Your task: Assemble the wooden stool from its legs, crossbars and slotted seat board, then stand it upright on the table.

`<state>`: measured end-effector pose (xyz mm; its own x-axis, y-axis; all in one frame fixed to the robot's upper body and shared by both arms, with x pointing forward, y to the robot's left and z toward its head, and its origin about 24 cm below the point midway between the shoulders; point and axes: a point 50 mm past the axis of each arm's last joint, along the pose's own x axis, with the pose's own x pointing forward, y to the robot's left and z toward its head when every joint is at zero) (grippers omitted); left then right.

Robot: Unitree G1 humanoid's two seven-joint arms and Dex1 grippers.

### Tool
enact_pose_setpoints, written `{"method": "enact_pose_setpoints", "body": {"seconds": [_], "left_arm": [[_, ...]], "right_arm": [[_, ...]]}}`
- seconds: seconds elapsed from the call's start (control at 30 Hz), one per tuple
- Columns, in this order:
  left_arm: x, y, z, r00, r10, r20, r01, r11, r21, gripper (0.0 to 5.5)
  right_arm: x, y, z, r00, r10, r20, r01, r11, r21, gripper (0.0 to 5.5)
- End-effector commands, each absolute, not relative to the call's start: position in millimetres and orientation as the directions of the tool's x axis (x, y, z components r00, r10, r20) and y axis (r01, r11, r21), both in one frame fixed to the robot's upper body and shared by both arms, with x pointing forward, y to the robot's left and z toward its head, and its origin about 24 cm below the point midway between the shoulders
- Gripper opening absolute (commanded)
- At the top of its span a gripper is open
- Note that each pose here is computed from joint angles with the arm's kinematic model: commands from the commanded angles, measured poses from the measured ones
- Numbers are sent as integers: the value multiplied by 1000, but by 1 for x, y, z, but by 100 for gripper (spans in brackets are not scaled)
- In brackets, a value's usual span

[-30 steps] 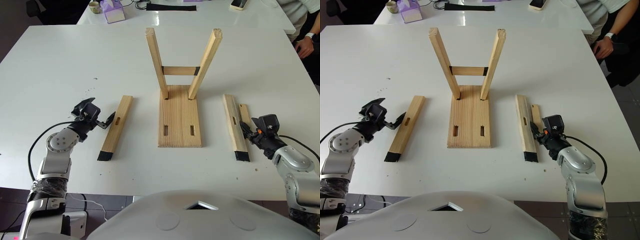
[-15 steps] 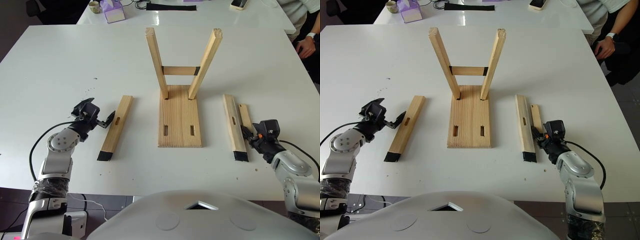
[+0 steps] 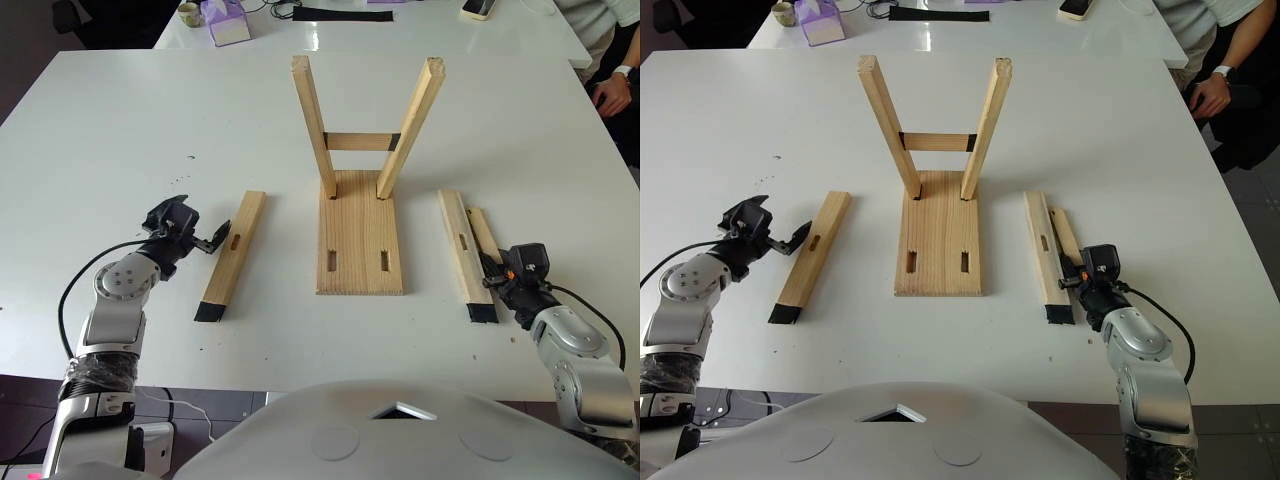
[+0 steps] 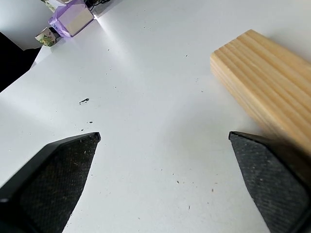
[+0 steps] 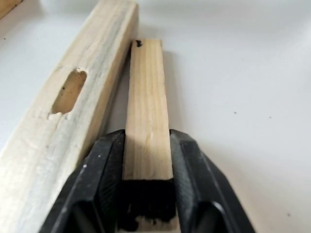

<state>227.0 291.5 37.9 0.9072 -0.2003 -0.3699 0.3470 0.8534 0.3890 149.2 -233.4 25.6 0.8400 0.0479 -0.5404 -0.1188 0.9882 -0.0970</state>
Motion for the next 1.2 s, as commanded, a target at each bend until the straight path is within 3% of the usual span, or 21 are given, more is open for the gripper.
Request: {"method": "enact_pose_setpoints", "body": {"seconds": [0.03,0.2,0.3,0.4,0.47,0.6,0.73,0.87,1.07,1.2], "left_arm": [[249,298,74,963,-124,-239,211,897,388,490],[271,283,122,985,-112,-133,149,937,317,490],[271,251,155,957,-284,-50,288,932,220,490],[261,213,186,865,-501,32,495,860,123,490],[254,193,198,791,-609,58,603,792,94,490],[243,160,216,627,-770,118,771,635,50,490],[230,138,220,414,-896,163,910,408,-69,490],[228,133,215,307,-934,181,949,285,-137,490],[221,132,219,199,-951,238,969,154,-192,490],[219,131,219,173,-952,251,970,120,-212,435]], "right_arm": [[141,-242,14,794,-13,-608,-76,990,-119,131],[162,-259,42,874,-70,-481,-14,986,-168,131],[186,-266,87,962,-23,-272,-18,989,-146,131],[203,-247,151,975,223,15,-223,975,6,131],[204,-230,178,907,408,105,-413,910,28,131],[198,-197,203,686,718,119,-725,689,20,131],[190,-178,208,468,878,98,-883,463,73,131],[187,-173,217,329,936,128,-942,316,110,131],[192,-169,227,263,950,167,-960,241,140,131],[191,-162,219,226,964,142,-966,203,159,131]]}}
